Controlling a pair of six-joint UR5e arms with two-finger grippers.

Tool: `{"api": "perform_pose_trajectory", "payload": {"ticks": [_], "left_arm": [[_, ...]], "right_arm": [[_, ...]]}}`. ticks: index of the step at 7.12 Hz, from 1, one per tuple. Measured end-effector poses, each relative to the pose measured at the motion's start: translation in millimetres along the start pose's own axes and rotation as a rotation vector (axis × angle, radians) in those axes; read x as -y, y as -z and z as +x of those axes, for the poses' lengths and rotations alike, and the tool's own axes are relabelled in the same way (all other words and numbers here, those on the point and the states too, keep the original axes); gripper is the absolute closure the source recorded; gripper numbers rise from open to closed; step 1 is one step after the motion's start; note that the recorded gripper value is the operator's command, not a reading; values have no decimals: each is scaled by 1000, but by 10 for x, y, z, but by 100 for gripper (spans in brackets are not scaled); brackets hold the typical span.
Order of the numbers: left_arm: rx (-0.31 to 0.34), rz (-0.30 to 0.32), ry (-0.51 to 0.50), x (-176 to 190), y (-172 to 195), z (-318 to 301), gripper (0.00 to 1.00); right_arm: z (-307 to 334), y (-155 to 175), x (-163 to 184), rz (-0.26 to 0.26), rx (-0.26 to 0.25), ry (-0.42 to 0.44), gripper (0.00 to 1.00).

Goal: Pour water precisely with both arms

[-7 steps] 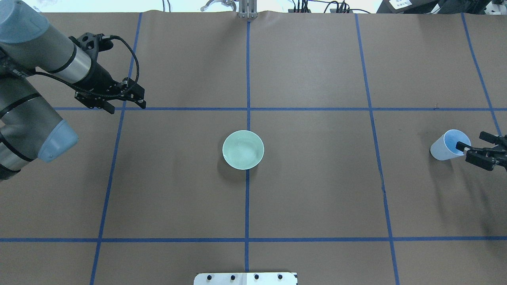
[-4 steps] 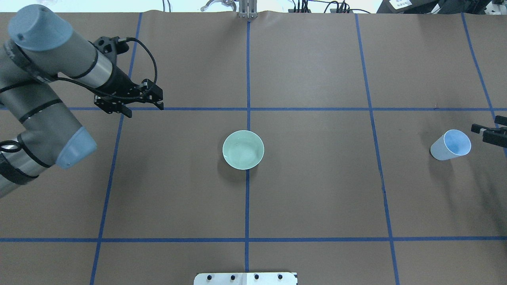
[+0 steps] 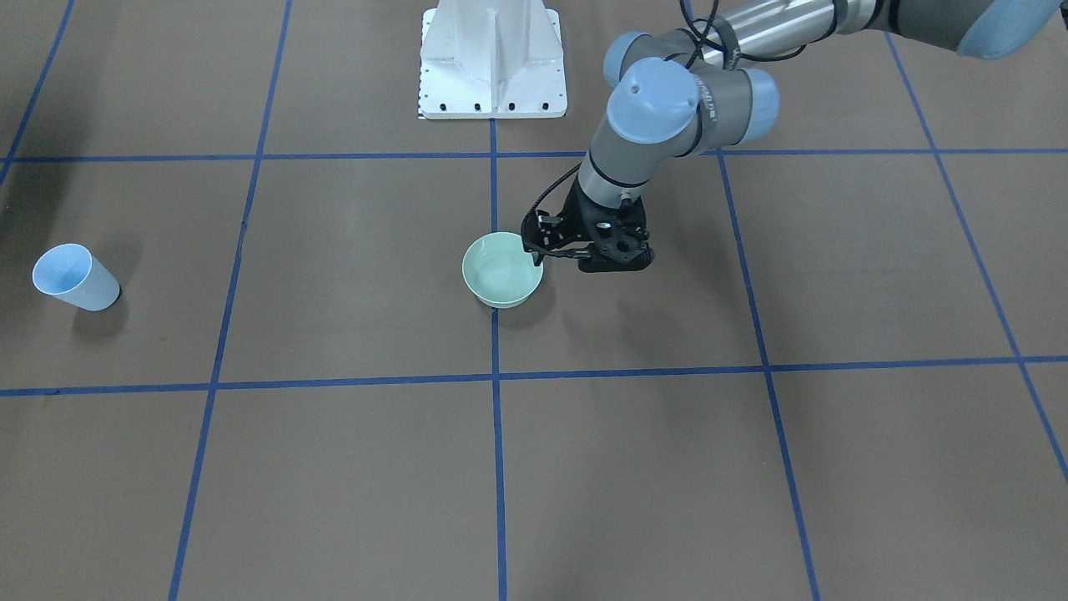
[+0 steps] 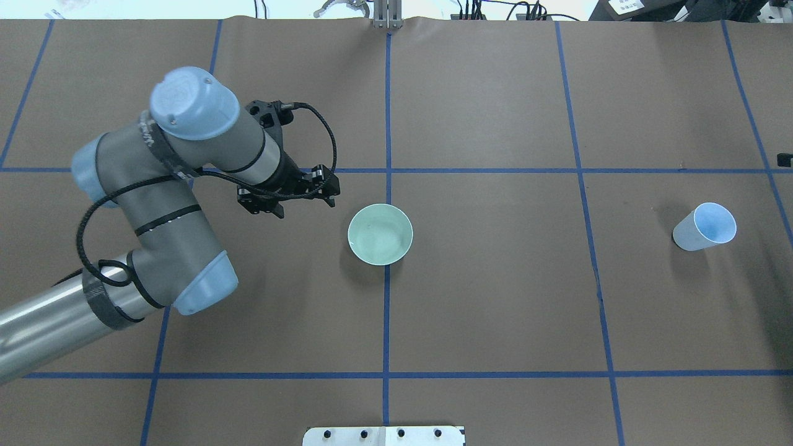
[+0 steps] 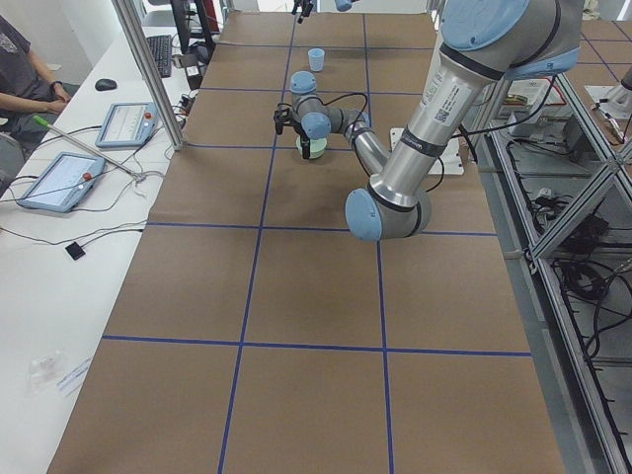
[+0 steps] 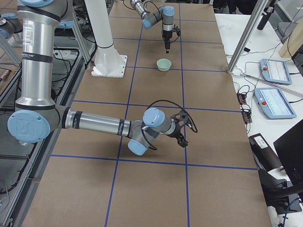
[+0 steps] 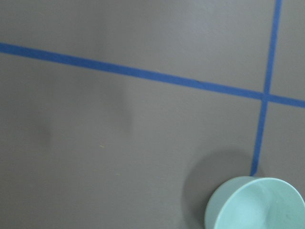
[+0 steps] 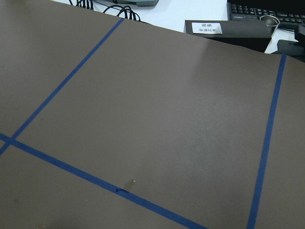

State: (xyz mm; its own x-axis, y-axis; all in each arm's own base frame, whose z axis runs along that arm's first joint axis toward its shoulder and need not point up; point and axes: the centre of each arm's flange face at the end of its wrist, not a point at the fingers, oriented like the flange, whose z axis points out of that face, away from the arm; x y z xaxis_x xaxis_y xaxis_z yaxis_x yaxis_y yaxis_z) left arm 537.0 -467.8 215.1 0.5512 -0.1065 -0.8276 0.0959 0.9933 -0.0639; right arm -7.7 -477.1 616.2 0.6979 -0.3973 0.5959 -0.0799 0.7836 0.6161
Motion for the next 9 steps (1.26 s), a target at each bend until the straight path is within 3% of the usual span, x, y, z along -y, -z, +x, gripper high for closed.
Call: {"api": "perform_pose_trajectory", "payload": {"ticks": [1, 2, 3, 5, 6, 9], "left_arm": [[16, -5, -6, -50, -165, 184, 32], [25, -12, -9, -93, -269, 276, 72], [28, -19, -13, -135, -324, 317, 94], [33, -23, -14, -156, -366, 311, 95], [34, -23, -15, -156, -375, 298, 100], [19, -13, -12, -106, -238, 313, 100]], "right_arm": [[16, 71, 102, -62, -14, 9, 1], [-12, 138, 195, -121, -25, 22, 1], [-73, 206, 312, -165, -35, 25, 1], [-166, 285, 486, -196, -45, 23, 1], [-181, 297, 515, -198, -46, 23, 1], [-178, 323, 535, -196, -47, 21, 1]]}}
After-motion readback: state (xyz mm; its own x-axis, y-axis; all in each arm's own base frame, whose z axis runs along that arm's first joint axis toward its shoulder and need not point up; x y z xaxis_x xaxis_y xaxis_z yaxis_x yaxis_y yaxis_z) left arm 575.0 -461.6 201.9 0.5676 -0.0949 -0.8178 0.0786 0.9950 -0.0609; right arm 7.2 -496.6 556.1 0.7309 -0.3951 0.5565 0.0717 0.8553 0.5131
